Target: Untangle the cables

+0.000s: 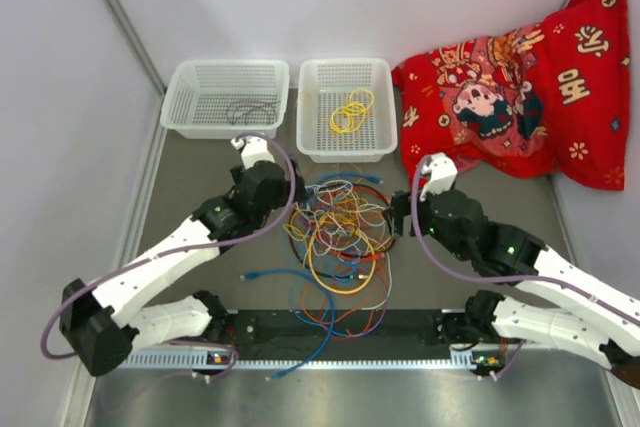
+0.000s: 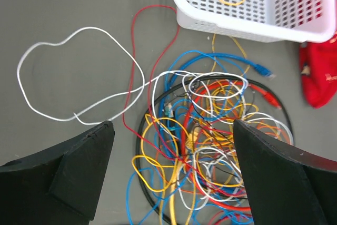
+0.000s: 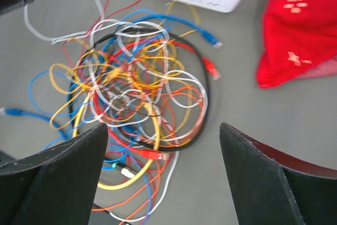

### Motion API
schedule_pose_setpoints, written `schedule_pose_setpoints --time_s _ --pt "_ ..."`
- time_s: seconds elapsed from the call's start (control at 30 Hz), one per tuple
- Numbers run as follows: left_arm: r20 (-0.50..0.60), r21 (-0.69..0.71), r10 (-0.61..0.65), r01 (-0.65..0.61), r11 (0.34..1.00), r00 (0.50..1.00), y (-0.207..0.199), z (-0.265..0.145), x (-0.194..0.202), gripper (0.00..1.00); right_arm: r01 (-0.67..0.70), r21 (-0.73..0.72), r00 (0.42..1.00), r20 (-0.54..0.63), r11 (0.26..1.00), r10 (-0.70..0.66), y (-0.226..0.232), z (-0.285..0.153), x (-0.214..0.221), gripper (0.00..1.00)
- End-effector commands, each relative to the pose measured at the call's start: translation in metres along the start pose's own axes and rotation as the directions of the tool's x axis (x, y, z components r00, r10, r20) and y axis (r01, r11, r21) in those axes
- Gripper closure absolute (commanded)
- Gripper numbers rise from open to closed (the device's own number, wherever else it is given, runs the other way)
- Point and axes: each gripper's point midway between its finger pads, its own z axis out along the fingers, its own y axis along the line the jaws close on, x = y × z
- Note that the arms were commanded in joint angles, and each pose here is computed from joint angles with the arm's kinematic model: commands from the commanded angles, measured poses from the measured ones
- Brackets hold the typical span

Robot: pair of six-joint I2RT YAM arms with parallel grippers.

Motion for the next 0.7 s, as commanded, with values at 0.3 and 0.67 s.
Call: schedule_pose_setpoints --time_s 0.3,0.67 --pt "-0.116 0.043 -0.172 0.178 0.983 0.978 0.007 -0.015 0.042 0.02 0.022 -0.303 0.976 -0.199 0.953 -0.085 0.092 0.084 0.074 0.20" --pt "-0.137 0.039 -0.183 0.190 0.981 0.973 0.018 -0.030 0.047 0.03 0.057 -0.299 0.953 -0.269 0.952 -0.141 0.116 0.143 0.101 0.20"
